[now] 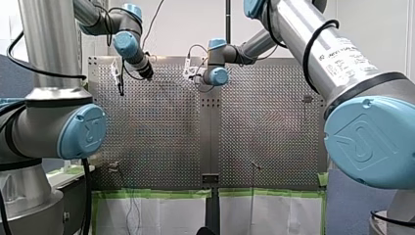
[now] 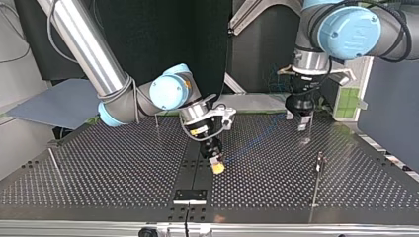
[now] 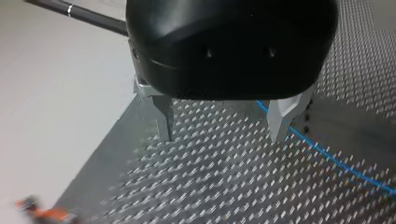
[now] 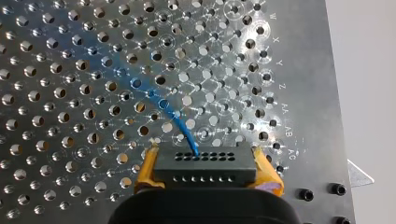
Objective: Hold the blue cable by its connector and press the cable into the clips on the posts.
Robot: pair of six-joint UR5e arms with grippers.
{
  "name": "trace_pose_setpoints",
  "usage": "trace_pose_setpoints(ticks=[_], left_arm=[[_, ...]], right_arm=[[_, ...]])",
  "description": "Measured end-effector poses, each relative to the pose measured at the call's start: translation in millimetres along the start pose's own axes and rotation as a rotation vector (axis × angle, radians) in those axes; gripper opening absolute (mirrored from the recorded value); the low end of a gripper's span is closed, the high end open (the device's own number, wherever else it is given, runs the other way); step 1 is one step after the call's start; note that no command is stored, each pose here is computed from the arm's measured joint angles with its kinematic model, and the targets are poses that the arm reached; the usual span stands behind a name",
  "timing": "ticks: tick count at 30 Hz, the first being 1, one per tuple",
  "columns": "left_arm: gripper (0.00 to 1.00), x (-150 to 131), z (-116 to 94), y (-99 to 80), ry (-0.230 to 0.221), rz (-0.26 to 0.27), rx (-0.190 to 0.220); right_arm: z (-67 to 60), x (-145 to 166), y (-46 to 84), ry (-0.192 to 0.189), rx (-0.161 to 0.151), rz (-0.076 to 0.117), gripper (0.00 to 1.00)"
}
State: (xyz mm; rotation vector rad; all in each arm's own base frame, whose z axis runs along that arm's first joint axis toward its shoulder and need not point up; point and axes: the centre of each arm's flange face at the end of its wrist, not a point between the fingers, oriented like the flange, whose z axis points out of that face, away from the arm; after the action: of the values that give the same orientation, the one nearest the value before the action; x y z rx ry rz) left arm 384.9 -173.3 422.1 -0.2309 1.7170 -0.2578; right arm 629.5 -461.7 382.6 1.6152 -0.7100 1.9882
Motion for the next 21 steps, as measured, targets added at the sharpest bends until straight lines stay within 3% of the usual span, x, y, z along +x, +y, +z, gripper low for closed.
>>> trace_pose_setpoints(ticks=[10,16,21], left_arm=[[0.99,23,-1,-27.4,0.057,-0.021,0.088],[0.99,22,6,-27.9,0.054,-0.022,0.086],[0.99,19,9,-23.4,0.045,-0.022,0.066]], right_arm=[[-3.1,-2,-1.2,-0.026,0.000,-0.010,0.00],[-9.0,4,-6.7,-0.055,0.003,-0.022,0.00],[-14.9,29,-14.4,-0.037,0.011,-0.029,0.00]])
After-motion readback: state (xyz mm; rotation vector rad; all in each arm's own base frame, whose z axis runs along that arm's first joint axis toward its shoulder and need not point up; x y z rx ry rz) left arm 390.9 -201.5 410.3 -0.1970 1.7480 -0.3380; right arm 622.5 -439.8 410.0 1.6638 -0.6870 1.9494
